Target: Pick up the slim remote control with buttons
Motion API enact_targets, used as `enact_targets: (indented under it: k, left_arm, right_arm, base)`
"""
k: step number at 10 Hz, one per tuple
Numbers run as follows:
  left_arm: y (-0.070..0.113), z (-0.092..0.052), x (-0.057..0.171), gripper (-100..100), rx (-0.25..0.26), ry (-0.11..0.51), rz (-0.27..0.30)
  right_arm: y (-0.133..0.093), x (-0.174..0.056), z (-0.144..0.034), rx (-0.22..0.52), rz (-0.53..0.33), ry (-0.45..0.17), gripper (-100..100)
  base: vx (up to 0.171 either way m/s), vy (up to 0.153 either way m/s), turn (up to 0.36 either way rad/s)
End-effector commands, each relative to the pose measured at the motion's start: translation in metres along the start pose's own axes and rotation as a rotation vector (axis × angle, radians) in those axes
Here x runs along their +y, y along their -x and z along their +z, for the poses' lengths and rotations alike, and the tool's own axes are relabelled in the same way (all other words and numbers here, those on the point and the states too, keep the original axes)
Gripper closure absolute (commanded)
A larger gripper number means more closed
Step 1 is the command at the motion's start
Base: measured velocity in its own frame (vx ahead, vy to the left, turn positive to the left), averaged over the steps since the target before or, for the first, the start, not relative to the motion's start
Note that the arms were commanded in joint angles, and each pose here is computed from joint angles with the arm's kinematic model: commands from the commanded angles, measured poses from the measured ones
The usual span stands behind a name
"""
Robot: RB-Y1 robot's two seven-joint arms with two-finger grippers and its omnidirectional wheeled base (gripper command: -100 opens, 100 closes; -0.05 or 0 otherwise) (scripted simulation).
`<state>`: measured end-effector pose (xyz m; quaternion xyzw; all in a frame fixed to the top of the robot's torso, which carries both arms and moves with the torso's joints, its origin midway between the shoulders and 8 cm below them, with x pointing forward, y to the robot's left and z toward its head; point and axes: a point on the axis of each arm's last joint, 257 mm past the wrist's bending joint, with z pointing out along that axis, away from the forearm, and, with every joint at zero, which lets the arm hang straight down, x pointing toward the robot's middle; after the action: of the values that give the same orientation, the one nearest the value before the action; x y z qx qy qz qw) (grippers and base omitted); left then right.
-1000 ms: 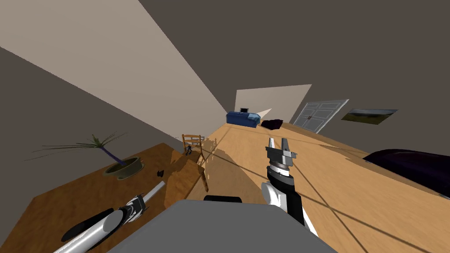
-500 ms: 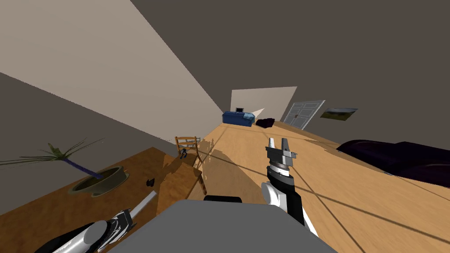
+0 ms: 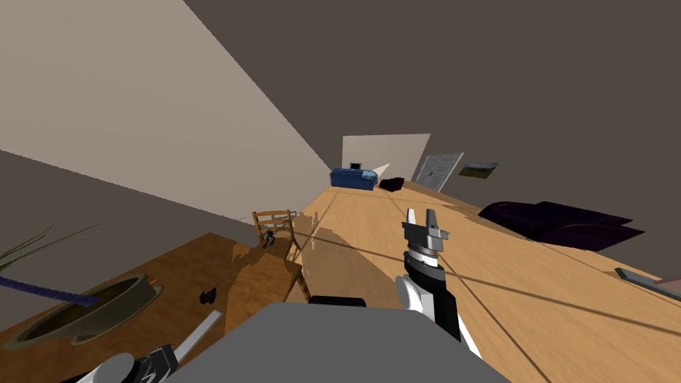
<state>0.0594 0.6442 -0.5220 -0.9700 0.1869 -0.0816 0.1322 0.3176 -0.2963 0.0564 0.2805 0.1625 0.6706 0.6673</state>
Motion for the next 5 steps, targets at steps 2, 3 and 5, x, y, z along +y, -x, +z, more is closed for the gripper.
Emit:
enact_targets:
  k: [2,3,5]
  left_arm:
    - [0.022,-0.004,0.009,-100,-0.033,0.049,-0.047]
    - [0.038,-0.007,0.018,-100,-0.055,0.086,-0.084]
    - [0.052,-0.011,0.027,-100,-0.074,0.12,-0.116]
  right_arm:
    - [0.0,0.0,0.0,0.0,0.0,0.0,0]
    - [0.0,0.0,0.0,0.0,0.0,0.0,0]
    - [0.0,0.0,0.0,0.0,0.0,0.0,0]
  base:
    - [0.012,0.051,-0.18]
    - [0.01,0.058,-0.183]
    - [0.01,0.045,-0.154]
